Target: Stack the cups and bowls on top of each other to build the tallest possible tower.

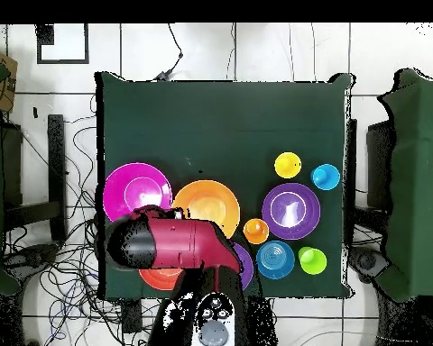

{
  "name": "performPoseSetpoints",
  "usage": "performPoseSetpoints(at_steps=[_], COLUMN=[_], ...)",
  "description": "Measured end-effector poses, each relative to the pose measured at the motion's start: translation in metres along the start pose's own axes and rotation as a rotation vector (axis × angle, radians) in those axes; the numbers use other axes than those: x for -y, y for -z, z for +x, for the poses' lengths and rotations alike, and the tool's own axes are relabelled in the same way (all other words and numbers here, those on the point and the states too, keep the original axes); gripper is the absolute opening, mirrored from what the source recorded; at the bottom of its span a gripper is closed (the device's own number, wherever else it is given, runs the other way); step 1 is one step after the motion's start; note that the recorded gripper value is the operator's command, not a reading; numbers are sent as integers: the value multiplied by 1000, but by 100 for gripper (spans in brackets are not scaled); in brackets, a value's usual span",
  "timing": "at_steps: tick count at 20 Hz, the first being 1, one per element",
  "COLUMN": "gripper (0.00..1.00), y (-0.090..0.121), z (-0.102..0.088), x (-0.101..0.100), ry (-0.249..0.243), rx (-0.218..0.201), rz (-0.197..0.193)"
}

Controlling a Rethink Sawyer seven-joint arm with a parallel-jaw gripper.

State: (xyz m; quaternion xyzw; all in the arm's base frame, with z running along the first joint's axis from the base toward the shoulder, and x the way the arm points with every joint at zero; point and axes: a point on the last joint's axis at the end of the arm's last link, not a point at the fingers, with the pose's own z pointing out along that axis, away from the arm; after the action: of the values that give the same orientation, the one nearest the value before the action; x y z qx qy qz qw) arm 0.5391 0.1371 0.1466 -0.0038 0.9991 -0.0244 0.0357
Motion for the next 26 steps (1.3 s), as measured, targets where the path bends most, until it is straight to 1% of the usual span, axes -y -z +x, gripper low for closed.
performPoseSetpoints(at_steps=[6, 14, 18, 23, 26], gripper=[100, 100, 100, 100, 100], y=[-13, -22, -27, -34, -38], z=[-15, -29, -35, -38, -39], x=[2, 4, 8, 11, 18], ry=[-4, -17, -26, -34, -45], rx=[2, 9, 11, 9, 4], rz=[6, 8, 9, 10, 9])
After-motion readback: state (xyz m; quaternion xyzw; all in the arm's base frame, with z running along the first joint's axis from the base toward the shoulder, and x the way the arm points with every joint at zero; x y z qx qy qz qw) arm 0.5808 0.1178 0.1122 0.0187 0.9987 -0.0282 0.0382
